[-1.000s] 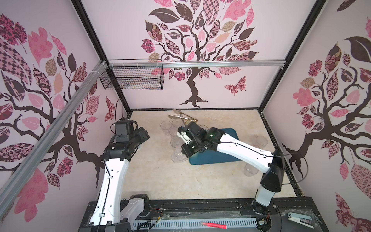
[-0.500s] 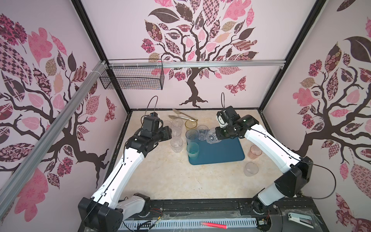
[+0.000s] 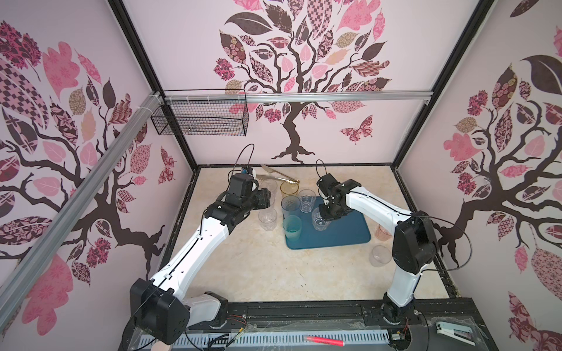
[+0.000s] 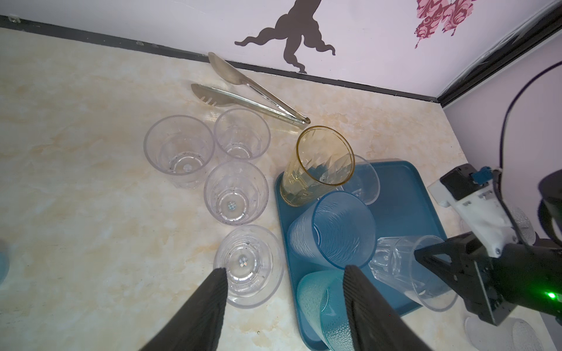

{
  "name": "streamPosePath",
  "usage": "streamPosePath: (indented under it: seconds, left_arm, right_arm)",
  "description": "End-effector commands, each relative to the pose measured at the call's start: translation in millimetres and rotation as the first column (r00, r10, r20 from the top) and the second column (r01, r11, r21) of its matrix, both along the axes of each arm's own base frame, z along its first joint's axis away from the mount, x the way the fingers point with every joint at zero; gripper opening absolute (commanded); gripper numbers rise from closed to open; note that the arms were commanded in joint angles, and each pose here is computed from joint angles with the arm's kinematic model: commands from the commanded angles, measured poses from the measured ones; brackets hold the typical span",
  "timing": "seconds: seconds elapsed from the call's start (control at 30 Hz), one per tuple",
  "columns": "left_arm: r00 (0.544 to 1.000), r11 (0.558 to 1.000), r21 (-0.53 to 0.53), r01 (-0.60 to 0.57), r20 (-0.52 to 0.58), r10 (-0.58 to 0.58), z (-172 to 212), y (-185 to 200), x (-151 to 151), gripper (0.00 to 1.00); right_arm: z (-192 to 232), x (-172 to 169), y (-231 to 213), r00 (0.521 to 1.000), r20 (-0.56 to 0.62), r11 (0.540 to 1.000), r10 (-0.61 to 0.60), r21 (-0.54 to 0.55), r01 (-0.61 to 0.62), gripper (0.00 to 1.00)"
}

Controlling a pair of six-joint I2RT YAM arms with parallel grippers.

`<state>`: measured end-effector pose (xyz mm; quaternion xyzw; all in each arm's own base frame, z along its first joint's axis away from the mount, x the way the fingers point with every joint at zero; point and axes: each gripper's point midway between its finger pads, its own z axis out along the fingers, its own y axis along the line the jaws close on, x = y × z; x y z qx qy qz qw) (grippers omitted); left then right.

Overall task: Place the glasses into the tray
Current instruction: 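Lift the clear glass with the right gripper and carry it over the tray, then lower the clear glass onto the tray and open the right gripper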

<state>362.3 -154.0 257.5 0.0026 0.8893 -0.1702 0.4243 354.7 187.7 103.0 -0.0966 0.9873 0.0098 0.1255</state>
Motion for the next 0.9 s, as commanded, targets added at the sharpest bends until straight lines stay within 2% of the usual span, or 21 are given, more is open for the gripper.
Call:
streamPosePath:
  seconds: [0.0,0.23,0.87]
  left_arm:
    - [1.0,1.0,0.028,0.011,0.003,-0.011,-13.0,-0.8,3.6,0.64]
    - [1.0,0.998,0.053,0.02,-0.013,-0.019,-22.5,-1.0,4.3,0.65]
    - [1.0,0.998,0.061,0.017,-0.026,-0.015,-24.7,0.9,1.4,0.67]
  right_arm:
    - [-3.2,15.3,9.3,1.0,0.019,1.0,-0.012,0.006,0.012,0.06]
    - [-18.5,18.3,12.5,1.0,-0.002,1.0,-0.003,0.0,0.003,0.07]
    - [-23.5,20.6,15.2,1.0,-0.003,1.0,-0.002,0.007,0.002,0.08]
